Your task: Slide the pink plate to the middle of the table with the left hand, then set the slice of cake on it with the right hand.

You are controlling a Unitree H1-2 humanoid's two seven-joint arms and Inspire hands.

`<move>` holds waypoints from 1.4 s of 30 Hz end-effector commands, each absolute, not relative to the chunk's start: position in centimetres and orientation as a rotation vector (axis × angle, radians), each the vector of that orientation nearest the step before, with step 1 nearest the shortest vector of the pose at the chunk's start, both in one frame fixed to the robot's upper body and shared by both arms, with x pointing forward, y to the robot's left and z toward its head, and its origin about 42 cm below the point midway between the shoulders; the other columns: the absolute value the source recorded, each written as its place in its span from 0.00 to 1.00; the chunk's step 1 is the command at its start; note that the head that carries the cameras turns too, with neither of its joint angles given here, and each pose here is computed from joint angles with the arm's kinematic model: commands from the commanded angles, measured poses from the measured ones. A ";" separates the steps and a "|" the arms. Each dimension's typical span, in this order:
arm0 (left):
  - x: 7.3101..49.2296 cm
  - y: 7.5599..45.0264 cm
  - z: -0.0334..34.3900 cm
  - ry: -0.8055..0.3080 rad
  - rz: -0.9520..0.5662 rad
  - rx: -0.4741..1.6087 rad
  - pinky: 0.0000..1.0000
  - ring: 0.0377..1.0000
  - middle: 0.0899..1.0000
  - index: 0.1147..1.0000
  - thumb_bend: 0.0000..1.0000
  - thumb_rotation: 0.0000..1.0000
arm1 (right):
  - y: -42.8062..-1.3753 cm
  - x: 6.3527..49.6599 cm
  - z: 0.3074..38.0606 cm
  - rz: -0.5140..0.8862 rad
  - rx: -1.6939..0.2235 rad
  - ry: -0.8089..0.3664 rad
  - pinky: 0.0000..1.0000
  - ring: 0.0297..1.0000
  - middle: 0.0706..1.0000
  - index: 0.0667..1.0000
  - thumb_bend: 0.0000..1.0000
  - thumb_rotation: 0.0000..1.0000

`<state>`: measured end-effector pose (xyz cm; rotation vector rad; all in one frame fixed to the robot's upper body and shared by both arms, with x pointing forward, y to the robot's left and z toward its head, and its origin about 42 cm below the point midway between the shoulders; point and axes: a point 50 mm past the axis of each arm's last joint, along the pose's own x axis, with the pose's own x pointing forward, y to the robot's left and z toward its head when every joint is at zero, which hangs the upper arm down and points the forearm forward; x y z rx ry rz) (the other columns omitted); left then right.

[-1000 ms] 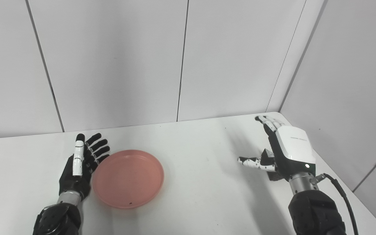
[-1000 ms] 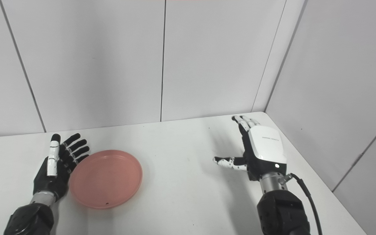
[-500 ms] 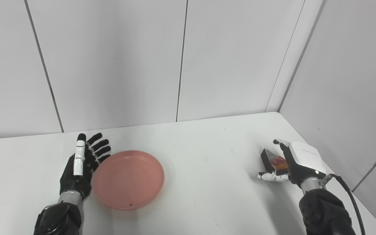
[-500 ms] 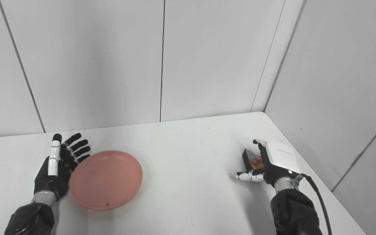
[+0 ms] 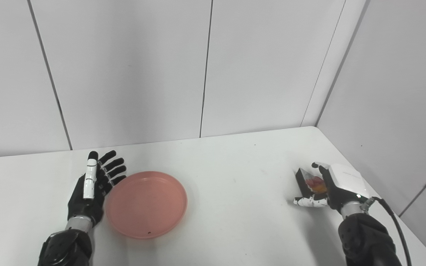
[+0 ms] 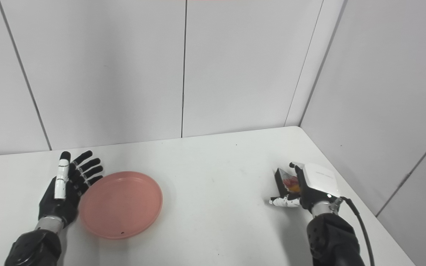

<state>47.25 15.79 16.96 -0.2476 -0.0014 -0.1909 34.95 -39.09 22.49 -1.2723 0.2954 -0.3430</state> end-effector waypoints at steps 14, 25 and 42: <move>47.5 15.5 16.4 0.041 -0.223 -0.237 0.66 0.72 0.69 0.71 0.65 0.92 | -40.6 36.2 22.4 -0.447 -1.277 0.215 0.68 0.78 0.79 0.77 1.00 0.43; 47.3 15.4 16.4 0.047 -0.219 -0.226 0.65 0.72 0.70 0.71 0.64 0.93 | -41.3 36.6 20.7 -0.490 -1.340 0.204 0.60 0.69 0.72 0.72 1.00 0.41; 47.0 15.4 16.0 0.066 -0.225 -0.247 0.65 0.72 0.71 0.72 0.63 0.93 | -41.3 36.8 20.4 -0.467 -1.233 0.106 0.19 0.23 0.29 0.57 0.93 0.24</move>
